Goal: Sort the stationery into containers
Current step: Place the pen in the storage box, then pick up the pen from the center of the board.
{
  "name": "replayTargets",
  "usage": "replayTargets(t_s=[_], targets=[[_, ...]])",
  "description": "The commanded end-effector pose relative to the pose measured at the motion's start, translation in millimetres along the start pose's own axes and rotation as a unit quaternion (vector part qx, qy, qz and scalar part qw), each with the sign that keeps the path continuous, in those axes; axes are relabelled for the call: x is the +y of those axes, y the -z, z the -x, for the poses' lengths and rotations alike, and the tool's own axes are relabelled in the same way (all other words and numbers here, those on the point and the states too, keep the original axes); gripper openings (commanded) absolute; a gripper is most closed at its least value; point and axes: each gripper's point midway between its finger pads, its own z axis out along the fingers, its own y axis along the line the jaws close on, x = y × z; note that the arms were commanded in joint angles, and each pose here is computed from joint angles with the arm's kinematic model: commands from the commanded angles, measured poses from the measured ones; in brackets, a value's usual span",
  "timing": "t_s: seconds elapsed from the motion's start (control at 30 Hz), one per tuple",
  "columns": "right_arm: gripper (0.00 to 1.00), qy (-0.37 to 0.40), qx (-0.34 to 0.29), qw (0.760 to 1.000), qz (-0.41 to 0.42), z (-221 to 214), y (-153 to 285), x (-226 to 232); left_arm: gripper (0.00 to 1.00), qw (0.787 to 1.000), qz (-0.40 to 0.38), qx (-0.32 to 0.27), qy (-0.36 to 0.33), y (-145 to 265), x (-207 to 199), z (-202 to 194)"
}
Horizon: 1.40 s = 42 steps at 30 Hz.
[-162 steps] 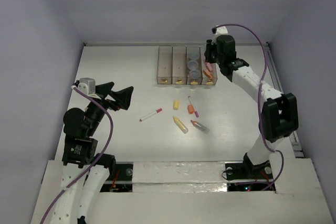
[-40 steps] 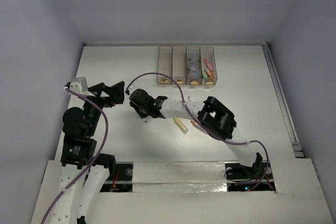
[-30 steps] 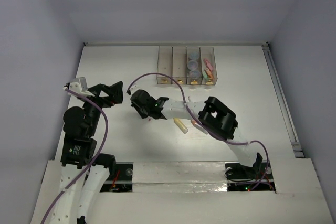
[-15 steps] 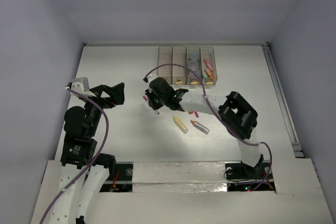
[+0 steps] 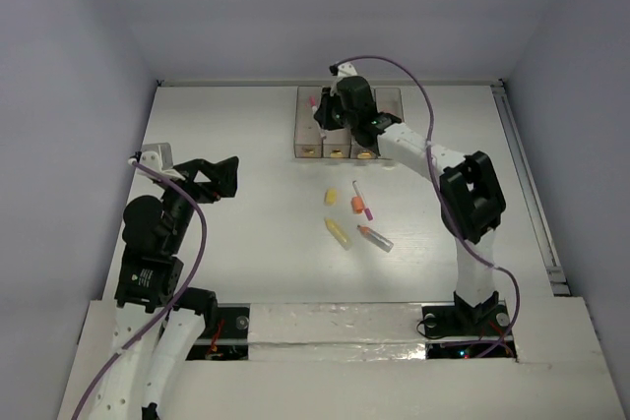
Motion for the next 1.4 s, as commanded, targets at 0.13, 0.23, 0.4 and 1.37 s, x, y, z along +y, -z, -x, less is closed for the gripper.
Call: replayTargets(t_s=[0.13, 0.23, 0.4, 1.37], targets=[[0.09, -0.048, -0.049, 0.996, -0.055, 40, -19, -50, 0.99, 1.0, -0.021, -0.011, -0.005, -5, -8, 6], [0.1, -0.048, -0.027, 0.996, -0.066, 27, -26, -62, 0.99, 1.0, -0.023, -0.011, -0.005, -5, -9, 6], [0.13, -0.05, -0.018, 0.995, -0.088, 19, -31, -81, 0.99, 0.999, -0.032, -0.001, -0.005, -8, -11, 1], [0.49, -0.027, 0.134, 0.987, -0.087, -132, 162, -90, 0.99, 0.998, -0.057, -0.017, -0.006, 1, -22, 7]])
